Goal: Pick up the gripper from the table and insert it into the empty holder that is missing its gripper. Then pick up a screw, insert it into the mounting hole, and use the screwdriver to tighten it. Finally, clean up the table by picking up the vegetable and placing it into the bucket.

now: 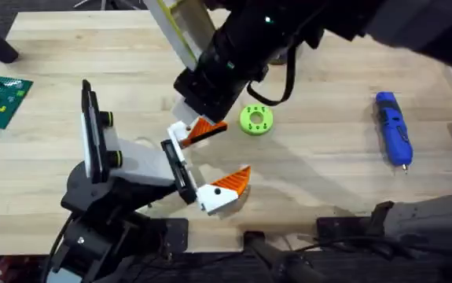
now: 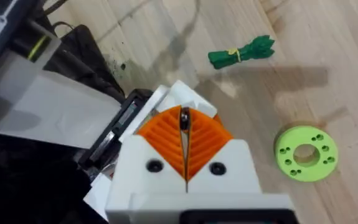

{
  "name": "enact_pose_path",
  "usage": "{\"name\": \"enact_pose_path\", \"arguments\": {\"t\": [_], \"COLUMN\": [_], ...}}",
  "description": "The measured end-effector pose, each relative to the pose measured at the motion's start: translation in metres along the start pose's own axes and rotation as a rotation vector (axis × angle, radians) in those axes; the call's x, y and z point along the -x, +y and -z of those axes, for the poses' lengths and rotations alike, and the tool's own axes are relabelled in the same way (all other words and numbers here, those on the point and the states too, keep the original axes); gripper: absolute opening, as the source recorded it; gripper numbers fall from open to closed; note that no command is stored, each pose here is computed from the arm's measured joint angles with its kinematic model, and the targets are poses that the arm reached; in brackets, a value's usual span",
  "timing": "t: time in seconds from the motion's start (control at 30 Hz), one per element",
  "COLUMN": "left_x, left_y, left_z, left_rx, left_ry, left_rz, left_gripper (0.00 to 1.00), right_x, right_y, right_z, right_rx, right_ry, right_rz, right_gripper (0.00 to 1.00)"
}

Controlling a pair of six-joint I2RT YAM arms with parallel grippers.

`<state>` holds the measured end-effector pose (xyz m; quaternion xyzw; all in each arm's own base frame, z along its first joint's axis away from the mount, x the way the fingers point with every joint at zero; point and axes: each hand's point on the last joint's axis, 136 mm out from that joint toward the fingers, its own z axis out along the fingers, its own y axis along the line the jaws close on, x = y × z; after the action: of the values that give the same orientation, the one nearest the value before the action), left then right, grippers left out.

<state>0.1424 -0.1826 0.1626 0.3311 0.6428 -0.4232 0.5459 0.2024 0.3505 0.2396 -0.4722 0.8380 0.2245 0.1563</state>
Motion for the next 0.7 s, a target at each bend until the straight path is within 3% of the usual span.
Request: {"name": "enact_pose_path", "arguments": {"t": [0.7], "left_x": [0.000], "left_y": [0.000], "left_z": [0.000], "left_rx": [-0.001], "left_ry": [0.002], "left_rz": [0.014], "left_gripper": [0.986], "right_x": [-0.005], "right_y": [-0.004], "right_z": [-0.025], "right_rx": [0.022], "right_ry": [0.045], "right_rz": [-0.014], "right_gripper": [0.006]}}
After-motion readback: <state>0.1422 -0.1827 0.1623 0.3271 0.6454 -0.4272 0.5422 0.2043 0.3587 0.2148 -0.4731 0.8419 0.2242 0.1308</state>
